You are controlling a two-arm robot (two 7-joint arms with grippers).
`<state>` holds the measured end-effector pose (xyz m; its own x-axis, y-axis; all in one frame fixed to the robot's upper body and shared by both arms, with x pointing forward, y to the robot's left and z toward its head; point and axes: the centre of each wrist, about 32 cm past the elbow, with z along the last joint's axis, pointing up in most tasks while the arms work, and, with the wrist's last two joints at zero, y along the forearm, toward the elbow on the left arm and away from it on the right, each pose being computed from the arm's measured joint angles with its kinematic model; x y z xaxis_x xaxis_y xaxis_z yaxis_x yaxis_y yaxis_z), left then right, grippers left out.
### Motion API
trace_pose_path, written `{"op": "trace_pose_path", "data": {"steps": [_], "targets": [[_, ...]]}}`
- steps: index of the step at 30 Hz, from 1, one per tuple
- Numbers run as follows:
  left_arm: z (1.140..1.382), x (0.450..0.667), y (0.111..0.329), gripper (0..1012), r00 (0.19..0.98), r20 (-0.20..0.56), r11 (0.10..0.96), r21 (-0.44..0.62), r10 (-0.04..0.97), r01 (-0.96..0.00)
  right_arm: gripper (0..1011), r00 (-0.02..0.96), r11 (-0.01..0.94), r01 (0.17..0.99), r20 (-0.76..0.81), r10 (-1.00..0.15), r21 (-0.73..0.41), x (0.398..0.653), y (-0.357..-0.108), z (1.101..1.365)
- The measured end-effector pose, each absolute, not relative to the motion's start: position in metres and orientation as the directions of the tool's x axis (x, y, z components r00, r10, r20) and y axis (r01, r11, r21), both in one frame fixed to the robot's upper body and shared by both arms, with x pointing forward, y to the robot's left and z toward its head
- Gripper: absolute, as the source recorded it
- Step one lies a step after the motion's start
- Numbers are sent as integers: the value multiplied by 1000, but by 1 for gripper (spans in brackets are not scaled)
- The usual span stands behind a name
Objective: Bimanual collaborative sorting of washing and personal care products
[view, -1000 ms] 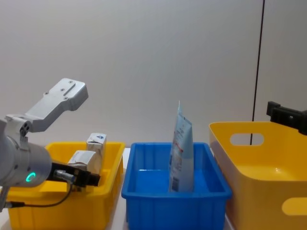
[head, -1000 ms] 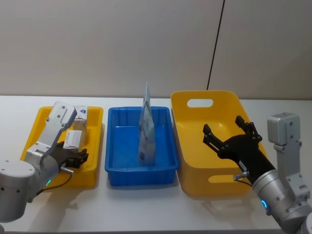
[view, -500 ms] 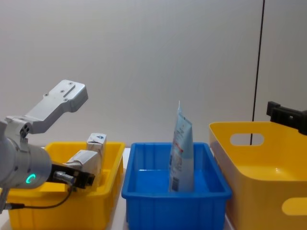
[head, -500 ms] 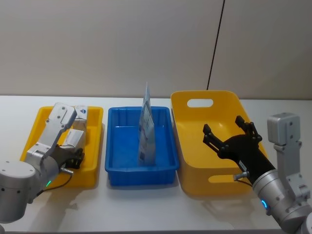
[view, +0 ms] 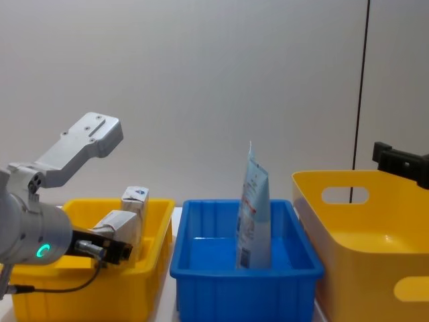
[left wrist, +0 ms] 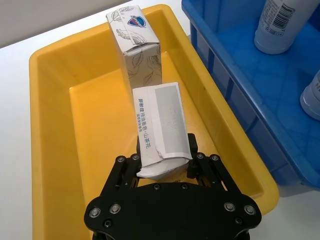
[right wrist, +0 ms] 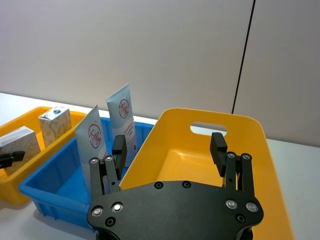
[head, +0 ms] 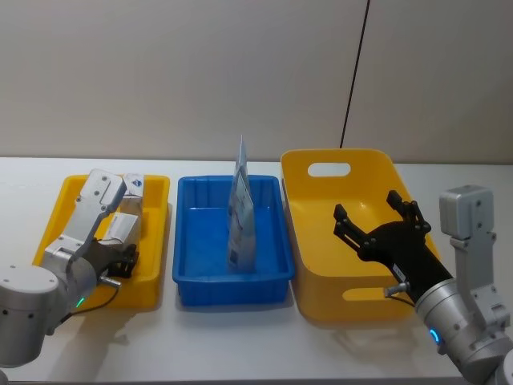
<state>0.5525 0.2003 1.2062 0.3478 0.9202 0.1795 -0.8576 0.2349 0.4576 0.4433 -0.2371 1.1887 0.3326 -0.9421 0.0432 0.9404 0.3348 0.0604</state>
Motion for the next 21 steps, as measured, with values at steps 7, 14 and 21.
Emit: {"op": "trace_pose_path", "data": {"steps": [7,14,21], "targets": [[1209,554,203,390,370,188,256,447,910,-857,1002,333,335,940,43,-942,60,443,-237,1189],[1221,556,208,390,413,217,298,418,885,-858,1002,333,335,940,43,-942,60,443,-237,1189],[1238,559,215,390,465,262,349,388,846,-853,1002,333,335,940,43,-942,60,443,-237,1189]]}}
